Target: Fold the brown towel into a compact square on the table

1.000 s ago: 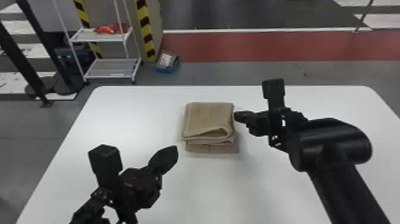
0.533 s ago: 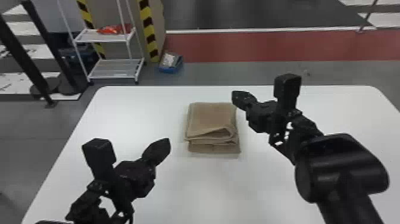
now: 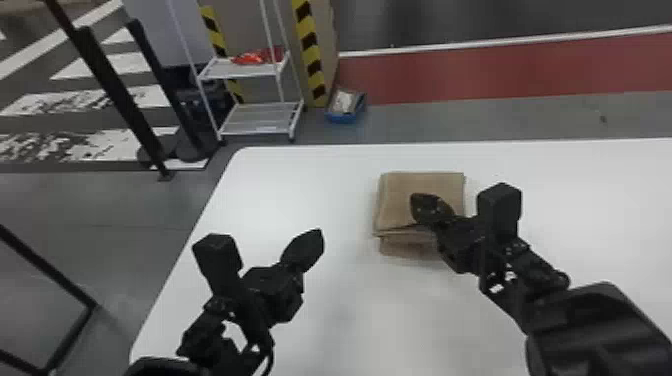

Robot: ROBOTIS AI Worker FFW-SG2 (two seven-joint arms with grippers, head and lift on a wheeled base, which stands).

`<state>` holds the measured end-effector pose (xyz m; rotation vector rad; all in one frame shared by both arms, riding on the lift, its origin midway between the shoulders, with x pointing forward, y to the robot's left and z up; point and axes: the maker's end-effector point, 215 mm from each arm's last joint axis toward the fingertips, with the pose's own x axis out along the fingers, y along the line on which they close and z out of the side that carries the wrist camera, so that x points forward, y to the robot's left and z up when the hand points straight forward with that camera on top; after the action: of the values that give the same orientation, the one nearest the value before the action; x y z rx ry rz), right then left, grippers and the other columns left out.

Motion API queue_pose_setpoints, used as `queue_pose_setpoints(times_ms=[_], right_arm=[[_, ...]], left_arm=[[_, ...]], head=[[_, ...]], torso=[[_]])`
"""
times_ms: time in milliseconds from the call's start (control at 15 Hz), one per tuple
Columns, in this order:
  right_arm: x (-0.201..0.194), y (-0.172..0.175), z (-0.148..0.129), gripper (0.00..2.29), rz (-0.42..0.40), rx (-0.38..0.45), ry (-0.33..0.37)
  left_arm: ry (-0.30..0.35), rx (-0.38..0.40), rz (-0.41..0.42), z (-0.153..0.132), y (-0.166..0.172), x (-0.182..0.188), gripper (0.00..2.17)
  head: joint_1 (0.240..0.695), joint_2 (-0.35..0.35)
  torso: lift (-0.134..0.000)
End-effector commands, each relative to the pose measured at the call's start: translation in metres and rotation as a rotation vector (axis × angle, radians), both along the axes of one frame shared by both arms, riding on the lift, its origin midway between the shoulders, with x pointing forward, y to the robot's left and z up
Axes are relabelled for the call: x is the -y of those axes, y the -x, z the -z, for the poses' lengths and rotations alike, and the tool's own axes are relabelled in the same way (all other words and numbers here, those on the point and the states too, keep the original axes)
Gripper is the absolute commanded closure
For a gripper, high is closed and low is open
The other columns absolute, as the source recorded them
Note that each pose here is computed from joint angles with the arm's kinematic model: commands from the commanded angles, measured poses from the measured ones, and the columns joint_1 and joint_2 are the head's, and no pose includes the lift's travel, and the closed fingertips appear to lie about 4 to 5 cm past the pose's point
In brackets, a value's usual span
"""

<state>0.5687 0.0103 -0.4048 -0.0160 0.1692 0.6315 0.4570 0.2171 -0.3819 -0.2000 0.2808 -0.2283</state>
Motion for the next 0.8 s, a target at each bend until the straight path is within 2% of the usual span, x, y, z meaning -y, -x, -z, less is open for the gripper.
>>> queue_pose_setpoints(times_ms=[0,600,733], right_arm=[[0.007,0.014,0.014,2.01,0.003,-0.018,0.013],[0.035,0.036,0.045,2.01,0.042,-0.062,0.022],[0.033,0.035,0.040,2.01,0.041,-0.048,0.012]], left_arm=[[0.004,0.000,0.005,0.000,0.000,0.004,1.71],[0.012,0.001,0.019,-0.001,0.003,0.015,1.71],[0.012,0.002,0.019,-0.002,0.002,0.015,1.71]], head=[[0.695,0.241],[0.695,0.206],[0.695,0.200]], torso=[[-0.118],[-0.118],[-0.118]])
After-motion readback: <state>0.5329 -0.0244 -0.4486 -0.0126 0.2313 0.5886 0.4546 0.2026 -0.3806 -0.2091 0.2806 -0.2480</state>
